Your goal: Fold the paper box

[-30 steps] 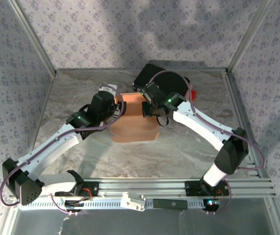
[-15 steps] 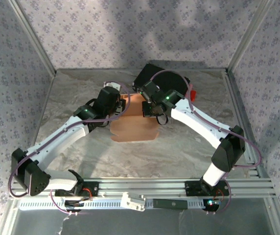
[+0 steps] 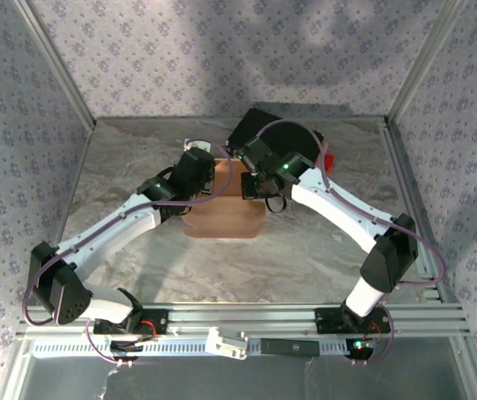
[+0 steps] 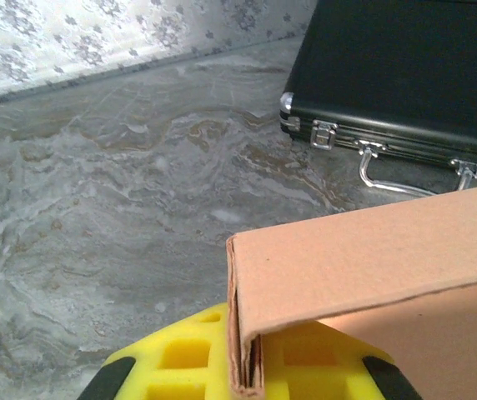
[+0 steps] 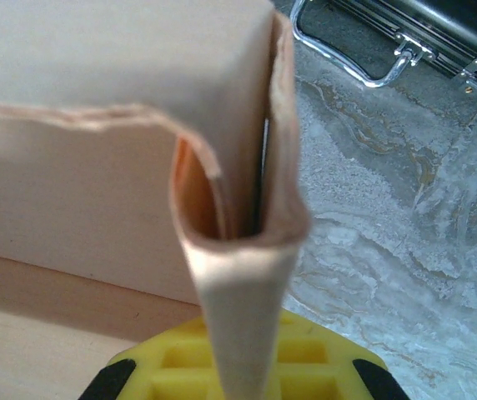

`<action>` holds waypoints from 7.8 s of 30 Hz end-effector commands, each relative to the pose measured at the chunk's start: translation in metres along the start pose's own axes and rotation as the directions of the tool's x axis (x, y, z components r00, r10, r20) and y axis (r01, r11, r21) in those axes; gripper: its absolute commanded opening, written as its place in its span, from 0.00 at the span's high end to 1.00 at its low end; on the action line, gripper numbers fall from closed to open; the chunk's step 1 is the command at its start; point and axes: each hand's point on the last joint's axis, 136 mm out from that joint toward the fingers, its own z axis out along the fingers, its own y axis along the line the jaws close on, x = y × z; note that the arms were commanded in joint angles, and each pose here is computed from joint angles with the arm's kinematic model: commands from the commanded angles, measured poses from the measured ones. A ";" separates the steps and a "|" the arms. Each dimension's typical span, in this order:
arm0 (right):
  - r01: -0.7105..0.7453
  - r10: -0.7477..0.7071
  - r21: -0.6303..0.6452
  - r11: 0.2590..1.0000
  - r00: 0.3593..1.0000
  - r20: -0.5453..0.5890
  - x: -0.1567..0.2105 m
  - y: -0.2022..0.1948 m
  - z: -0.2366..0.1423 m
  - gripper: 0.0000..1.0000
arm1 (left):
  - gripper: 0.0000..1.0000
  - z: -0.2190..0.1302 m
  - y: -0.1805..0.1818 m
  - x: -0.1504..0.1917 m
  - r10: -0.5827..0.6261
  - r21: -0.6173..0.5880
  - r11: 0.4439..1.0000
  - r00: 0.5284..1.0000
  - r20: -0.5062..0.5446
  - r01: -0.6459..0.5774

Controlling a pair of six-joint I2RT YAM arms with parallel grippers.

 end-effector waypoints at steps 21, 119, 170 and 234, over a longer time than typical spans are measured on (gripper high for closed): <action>-0.137 0.137 -0.008 0.991 0.991 -0.002 -0.003 -0.013 0.009 1.00 | 0.34 -0.049 -0.014 -0.021 -0.101 0.092 0.991 0.995 0.012 0.099; -0.411 0.460 -0.311 0.857 0.882 0.100 0.001 -0.066 -0.016 0.34 | 1.00 -0.101 -0.065 0.030 0.013 0.348 0.921 0.879 -0.478 0.175; 0.639 -0.524 -0.315 0.702 0.763 0.379 0.028 -0.015 0.040 0.36 | 0.46 -0.024 -0.048 0.016 0.824 0.434 0.549 0.550 -0.137 -0.715; 0.714 -0.706 -0.403 0.572 0.679 0.200 0.014 0.019 0.080 0.68 | 0.66 -0.004 0.039 0.142 0.431 0.436 0.879 0.711 -0.555 -0.193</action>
